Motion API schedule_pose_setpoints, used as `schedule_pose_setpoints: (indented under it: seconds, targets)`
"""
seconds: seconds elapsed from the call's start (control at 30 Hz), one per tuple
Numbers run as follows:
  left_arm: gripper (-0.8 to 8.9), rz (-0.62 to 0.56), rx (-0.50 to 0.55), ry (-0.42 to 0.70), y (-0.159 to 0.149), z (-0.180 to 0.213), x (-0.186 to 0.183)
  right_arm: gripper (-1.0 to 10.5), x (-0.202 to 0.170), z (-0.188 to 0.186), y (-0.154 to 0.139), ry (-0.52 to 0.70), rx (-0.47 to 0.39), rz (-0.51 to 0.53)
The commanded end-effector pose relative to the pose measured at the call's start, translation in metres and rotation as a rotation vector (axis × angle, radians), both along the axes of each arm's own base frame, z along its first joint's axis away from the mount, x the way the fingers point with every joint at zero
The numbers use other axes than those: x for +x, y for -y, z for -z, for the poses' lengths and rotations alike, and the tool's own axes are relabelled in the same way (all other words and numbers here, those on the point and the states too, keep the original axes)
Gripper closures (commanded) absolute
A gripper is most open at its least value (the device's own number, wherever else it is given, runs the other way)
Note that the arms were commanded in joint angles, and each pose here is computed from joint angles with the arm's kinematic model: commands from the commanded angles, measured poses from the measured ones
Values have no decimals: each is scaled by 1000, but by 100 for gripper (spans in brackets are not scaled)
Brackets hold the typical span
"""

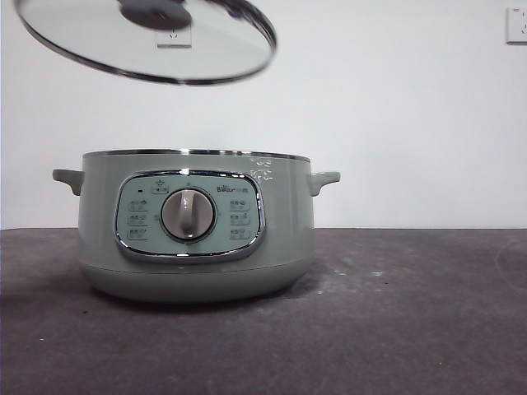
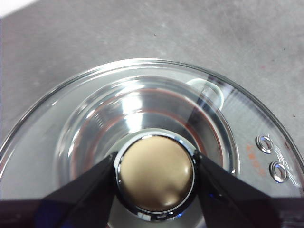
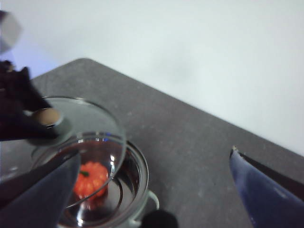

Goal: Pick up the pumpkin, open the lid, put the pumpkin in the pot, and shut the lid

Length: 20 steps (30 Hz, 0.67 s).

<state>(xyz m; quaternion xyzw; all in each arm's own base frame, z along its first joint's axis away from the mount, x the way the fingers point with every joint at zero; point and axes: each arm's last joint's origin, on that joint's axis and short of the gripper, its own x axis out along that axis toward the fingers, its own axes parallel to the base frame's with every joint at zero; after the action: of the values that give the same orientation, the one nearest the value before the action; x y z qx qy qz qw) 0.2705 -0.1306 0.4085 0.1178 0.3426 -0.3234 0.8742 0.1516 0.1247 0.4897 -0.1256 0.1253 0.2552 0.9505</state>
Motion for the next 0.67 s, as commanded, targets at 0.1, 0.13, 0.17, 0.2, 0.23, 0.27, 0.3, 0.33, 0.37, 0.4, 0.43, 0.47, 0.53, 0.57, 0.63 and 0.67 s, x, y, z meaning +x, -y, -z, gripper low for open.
schedule_pose_setpoints:
  seconds: [0.1,0.13,0.17,0.2,0.23,0.27,0.3,0.33,0.37,0.4,0.43,0.47,0.53,0.57,0.63,0.67]
  targets:
    - [822,39,-6,35,15,8,16,321,-1,2,0,-26,-10,4]
    - [822,44,0,29,17,11,19,321,-1,3,0,-27,-12,4]
    - [822,49,11,23,19,15,23,321,-1,3,0,-27,-12,4]
    - [822,50,18,15,21,19,26,321,-1,3,0,-27,-12,4]
    - [822,49,25,4,22,23,29,321,-1,3,0,-27,-12,4]
    - [822,50,29,-6,24,27,32,321,-1,3,0,-27,-12,4]
    - [822,50,34,-14,25,30,35,321,-1,3,0,-28,-12,4]
    - [822,50,35,-17,26,32,38,321,-1,3,0,-27,-12,4]
    - [822,51,37,-20,27,35,40,321,-1,3,0,-28,-12,4]
    - [822,51,38,-21,29,37,43,321,-1,3,0,-28,-12,4]
    - [822,51,38,-21,30,39,45,321,-1,3,0,-28,-12,4]
    - [822,51,37,-21,31,41,47,321,-1,3,0,-27,-12,4]
    - [822,51,39,-25,32,45,50,321,-1,3,0,-27,-12,4]
    - [822,51,41,-30,33,47,52,321,-1,3,0,-27,-12,4]
    - [822,51,46,-41,34,51,55,321,-1,3,0,-27,-12,4]
    - [822,51,49,-46,35,53,56,321,-1,3,0,-27,-12,4]
